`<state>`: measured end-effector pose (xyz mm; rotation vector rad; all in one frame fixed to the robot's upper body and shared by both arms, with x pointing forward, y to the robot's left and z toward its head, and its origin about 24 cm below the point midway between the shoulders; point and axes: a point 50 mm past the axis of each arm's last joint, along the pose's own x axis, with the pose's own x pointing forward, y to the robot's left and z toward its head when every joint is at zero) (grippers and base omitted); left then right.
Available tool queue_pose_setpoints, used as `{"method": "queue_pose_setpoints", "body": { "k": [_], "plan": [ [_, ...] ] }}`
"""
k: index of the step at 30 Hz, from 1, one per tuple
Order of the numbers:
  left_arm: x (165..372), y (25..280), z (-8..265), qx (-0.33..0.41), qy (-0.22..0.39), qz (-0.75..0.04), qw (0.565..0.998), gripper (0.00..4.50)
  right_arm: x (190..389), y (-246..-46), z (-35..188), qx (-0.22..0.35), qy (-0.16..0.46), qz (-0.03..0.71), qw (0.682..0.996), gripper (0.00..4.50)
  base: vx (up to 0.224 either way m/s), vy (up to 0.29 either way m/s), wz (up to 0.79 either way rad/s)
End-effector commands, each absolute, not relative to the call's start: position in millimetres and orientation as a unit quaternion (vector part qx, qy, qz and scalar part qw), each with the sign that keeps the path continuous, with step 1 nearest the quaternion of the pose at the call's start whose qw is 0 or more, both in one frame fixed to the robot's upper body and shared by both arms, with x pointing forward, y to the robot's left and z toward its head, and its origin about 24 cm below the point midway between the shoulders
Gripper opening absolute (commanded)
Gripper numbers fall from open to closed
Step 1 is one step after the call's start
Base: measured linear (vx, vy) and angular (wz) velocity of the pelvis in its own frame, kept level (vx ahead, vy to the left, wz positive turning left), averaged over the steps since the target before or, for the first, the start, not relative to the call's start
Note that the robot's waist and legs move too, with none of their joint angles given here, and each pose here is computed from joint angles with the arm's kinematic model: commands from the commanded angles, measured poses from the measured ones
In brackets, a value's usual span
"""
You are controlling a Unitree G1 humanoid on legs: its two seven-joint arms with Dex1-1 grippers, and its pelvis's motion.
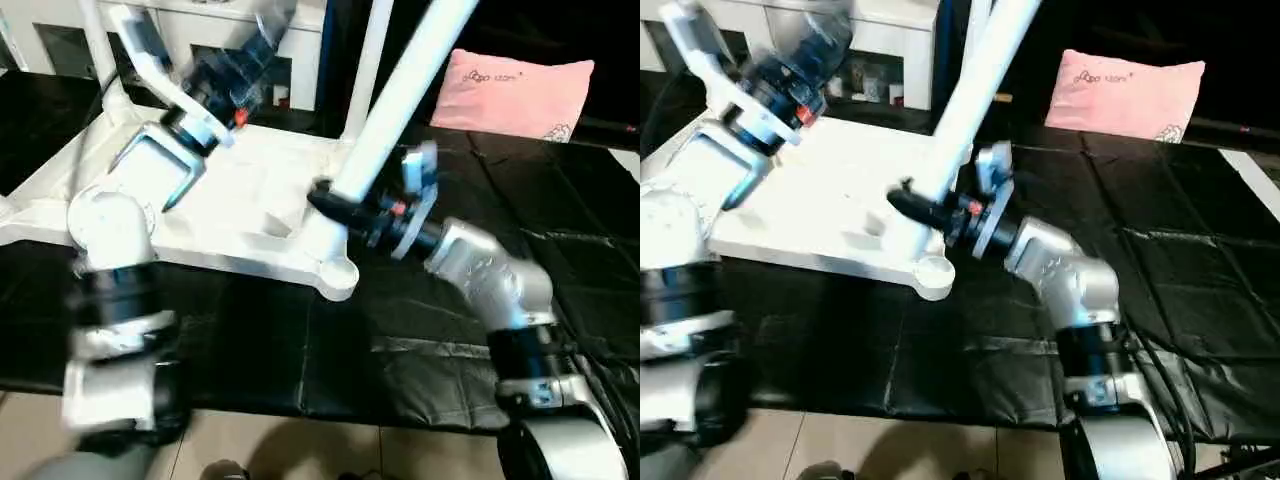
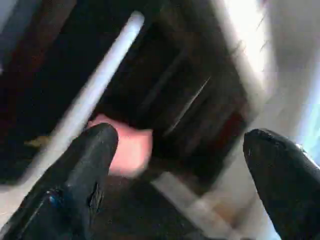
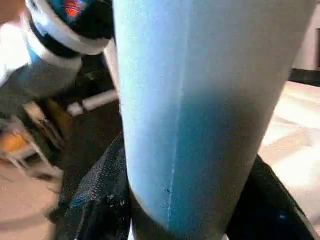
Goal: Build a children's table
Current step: Pick table leg
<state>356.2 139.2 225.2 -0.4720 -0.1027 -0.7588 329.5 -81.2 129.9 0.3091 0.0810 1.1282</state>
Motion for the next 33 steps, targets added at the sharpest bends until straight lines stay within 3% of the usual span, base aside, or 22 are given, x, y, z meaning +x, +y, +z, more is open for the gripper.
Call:
{"method": "queue_pose_setpoints", "body": {
  "k": [1, 6, 15, 20, 27, 33],
  "plan": [
    [359, 123, 209, -0.153, -0.01, -0.368, 0.917, 4.5, 327.7, -78.7, 128, 0.101, 0.03, 0.527, 0.843, 1.91, 0.0, 0.0, 0.0],
    [359, 105, 206, -0.09, -0.011, -0.402, 0.911, 4.5, 327.3, -71.3, 123, 0.068, 0.028, 0.523, 0.849, 1.91, 0.0, 0.0, 0.0],
    [336, 83, 222, -0.083, -0.063, -0.527, 0.843, 4.5, 330.1, -68.9, 110, 0.022, 0.041, 0.498, 0.866, 1.91, 0.0, 0.0, 0.0],
    [333, 82, 221, -0.075, -0.065, -0.539, 0.836, 4.5, 331.6, -68.5, 108, 0.014, 0.04, 0.489, 0.871, 1.91, 0.0, 0.0, 0.0],
    [354, 108, 215, -0.015, -0.063, -0.455, 0.888, 4.5, 344.1, -83.0, 104, 0.014, 0.045, 0.42, 0.906, 1.91, 0.0, 0.0, 0.0],
    [367, 136, 184, 0.073, 0.006, -0.425, 0.902, 4.5, 348.0, -109.1, 96, 0.022, 0.056, 0.358, 0.932, 1.91, 0.0, 0.0, 0.0]
  ]
}}
